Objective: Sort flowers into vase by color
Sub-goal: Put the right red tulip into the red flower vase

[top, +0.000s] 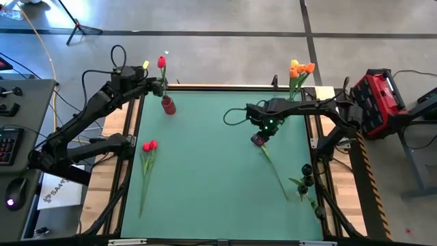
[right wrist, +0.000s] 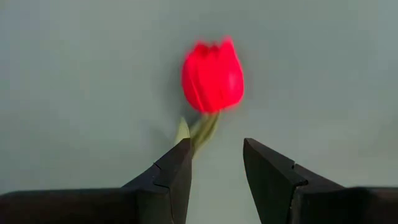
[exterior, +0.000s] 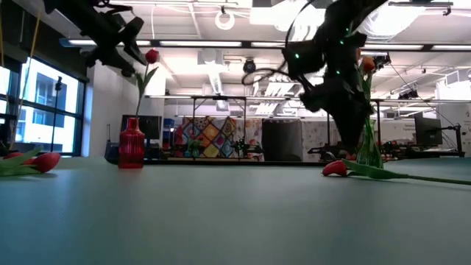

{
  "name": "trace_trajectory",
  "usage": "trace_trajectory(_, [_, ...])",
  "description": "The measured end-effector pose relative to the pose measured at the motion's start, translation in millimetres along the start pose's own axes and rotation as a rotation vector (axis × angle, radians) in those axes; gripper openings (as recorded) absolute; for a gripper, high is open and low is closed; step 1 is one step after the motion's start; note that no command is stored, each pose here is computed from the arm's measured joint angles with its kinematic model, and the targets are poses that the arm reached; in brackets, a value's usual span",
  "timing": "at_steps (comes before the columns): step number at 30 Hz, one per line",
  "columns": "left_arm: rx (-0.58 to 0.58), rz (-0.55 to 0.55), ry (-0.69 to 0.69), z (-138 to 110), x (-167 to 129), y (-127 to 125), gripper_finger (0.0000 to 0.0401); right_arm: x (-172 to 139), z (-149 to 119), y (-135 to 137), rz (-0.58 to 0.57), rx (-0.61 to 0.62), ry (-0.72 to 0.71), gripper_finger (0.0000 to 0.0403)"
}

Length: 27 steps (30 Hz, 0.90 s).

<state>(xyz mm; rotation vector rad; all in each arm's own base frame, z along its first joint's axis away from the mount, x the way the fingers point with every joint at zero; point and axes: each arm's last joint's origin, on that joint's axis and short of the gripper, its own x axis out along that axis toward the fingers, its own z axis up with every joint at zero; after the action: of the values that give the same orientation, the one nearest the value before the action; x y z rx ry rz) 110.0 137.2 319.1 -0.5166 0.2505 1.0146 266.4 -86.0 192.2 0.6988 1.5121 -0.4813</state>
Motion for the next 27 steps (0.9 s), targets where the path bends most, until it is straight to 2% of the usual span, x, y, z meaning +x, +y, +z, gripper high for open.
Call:
trace_trajectory(3, [0.001,-0.020,-0.015,0.9,-5.2,-0.3,0.0186,16.2,-7.0,0.0,0.019,0.007,0.022,0.0133])
trace_trajectory(8, [0.003,-0.067,-0.052,3.6,-14.6,-1.6,0.0186,34.9,-10.4,3.8,0.065,0.012,-0.025,0.0133])
trace_trajectory(12, [0.002,-0.110,-0.069,4.9,-20.7,-2.6,0.0186,43.9,-10.1,1.8,0.059,0.025,-0.075,0.0133])
trace_trajectory(18, [-0.003,-0.129,-0.080,5.3,-24.9,-2.9,0.0186,54.3,-14.3,-3.2,0.049,0.035,-0.077,0.0128])
trace_trajectory(21, [-0.029,-0.139,-0.086,5.8,-27.4,-3.0,0.0186,54.0,-14.3,-3.1,0.044,0.019,-0.075,0.0102])
trace_trajectory(27, [0.003,-0.171,-0.117,17.8,-41.8,-7.1,0.0186,45.6,-8.0,3.2,0.088,-0.020,-0.082,0.0014])
